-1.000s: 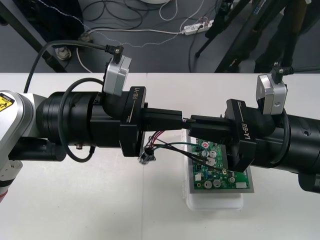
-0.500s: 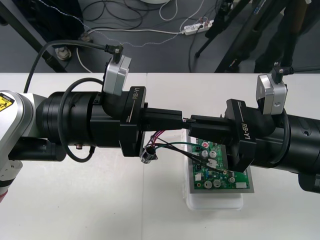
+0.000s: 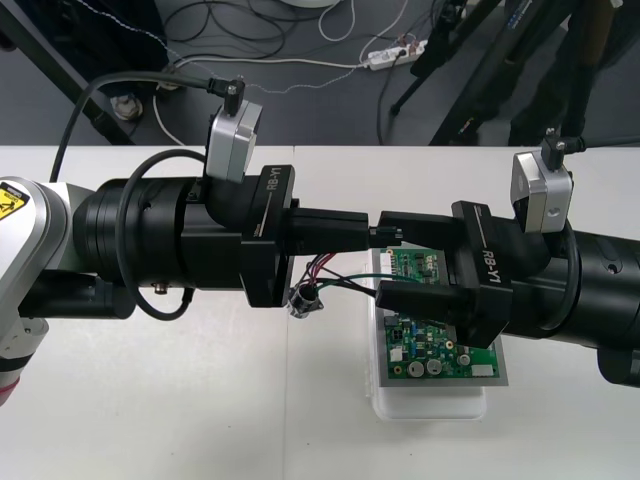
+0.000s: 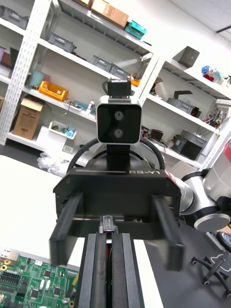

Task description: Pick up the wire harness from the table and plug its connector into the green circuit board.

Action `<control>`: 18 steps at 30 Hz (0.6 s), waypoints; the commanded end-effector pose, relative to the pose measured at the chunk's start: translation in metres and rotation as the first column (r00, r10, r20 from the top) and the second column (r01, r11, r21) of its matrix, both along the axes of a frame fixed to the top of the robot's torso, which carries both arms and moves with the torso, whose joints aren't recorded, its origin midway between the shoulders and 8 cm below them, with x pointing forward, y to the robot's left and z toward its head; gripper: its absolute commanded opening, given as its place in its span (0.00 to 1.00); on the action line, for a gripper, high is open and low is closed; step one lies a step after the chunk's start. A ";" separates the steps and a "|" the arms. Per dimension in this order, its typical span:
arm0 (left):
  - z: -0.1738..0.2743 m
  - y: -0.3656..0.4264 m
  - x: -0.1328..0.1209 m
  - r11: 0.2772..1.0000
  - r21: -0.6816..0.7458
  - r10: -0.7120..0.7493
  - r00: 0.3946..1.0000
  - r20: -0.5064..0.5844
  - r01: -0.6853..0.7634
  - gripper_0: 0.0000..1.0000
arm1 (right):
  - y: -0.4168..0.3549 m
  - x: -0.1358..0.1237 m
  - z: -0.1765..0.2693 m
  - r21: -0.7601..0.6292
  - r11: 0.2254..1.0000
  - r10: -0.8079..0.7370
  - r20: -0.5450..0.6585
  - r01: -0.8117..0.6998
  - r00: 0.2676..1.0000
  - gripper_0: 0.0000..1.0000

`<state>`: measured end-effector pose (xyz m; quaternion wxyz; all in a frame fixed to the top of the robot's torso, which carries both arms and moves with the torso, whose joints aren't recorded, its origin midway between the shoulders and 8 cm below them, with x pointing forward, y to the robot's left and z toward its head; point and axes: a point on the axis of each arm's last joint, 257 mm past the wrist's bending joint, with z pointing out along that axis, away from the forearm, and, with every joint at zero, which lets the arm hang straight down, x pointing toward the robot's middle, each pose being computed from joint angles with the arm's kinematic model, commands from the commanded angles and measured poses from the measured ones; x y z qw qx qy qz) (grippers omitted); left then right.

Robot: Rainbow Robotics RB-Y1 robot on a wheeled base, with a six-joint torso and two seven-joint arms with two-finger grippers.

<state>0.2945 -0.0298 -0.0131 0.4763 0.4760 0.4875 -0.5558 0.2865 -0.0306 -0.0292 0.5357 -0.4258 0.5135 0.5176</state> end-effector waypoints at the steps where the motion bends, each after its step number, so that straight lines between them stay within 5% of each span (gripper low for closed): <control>1: 0.033 -0.012 -0.001 0.998 -0.070 -0.001 0.998 0.059 0.005 0.00 | -0.001 -0.012 0.003 -0.055 0.998 0.032 0.080 -0.027 0.996 1.00; 11: 0.034 0.000 0.010 0.996 -0.084 0.046 0.996 0.077 -0.040 0.00 | -0.032 -0.015 -0.020 -0.221 0.975 0.054 0.096 -0.031 0.994 1.00; 18: 0.021 0.018 0.021 0.990 -0.087 0.120 0.983 0.137 -0.109 0.00 | -0.073 -0.026 -0.054 -0.452 0.890 0.117 0.093 -0.063 0.989 1.00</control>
